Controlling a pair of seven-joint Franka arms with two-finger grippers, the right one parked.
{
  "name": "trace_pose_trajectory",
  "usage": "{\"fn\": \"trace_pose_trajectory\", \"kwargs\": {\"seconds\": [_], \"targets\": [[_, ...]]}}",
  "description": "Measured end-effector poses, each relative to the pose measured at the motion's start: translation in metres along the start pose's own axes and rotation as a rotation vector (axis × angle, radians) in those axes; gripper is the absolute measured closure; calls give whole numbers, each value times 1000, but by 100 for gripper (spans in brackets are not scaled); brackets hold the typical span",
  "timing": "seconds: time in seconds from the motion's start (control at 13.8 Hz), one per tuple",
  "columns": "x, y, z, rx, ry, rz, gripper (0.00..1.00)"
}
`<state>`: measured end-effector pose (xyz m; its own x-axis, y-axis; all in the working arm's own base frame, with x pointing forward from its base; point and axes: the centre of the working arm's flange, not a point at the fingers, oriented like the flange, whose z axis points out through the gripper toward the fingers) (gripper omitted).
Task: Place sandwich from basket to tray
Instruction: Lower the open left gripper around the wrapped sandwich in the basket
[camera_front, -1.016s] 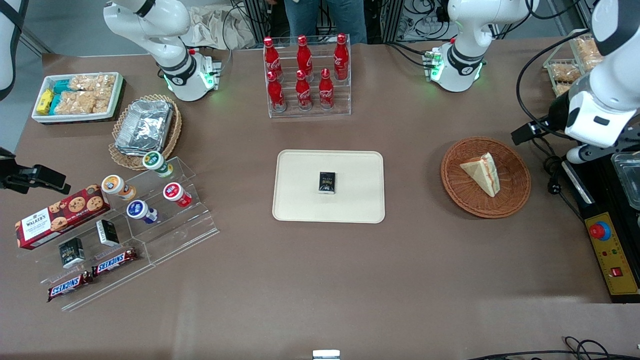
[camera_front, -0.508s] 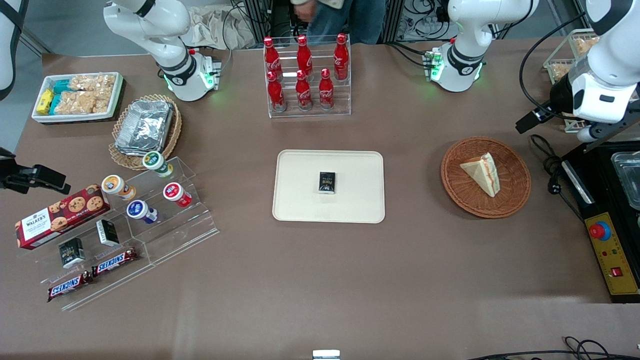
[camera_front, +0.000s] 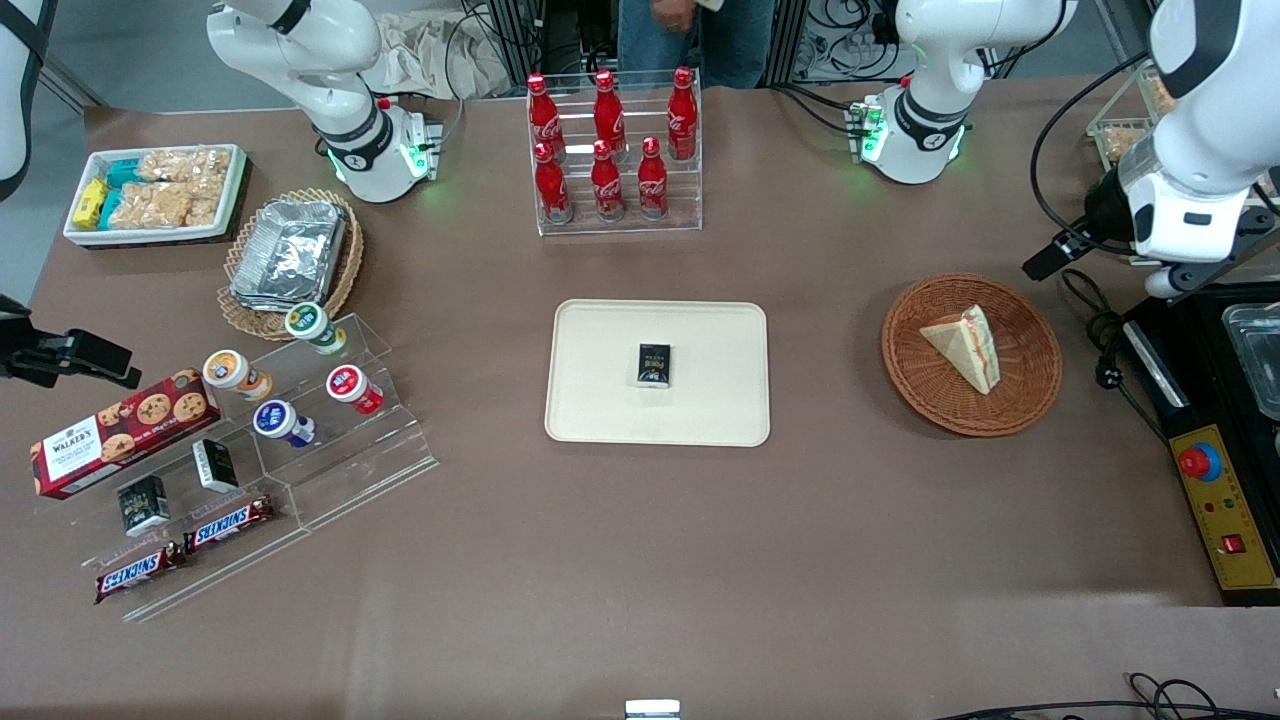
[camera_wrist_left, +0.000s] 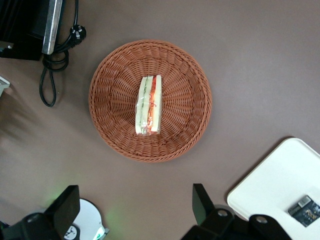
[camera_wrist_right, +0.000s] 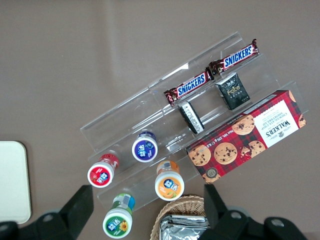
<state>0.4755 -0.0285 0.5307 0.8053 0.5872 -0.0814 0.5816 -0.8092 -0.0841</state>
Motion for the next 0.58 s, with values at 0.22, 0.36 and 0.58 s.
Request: {"fn": "trace_pose_trajectory", "kwargs": {"seconds": [0.22,0.36,0.58], "targets": [[2,1,41,-4,5,-19,0],[2,1,68,9,14,-35,0],[-1,0,108,38,16,-26,0]]}}
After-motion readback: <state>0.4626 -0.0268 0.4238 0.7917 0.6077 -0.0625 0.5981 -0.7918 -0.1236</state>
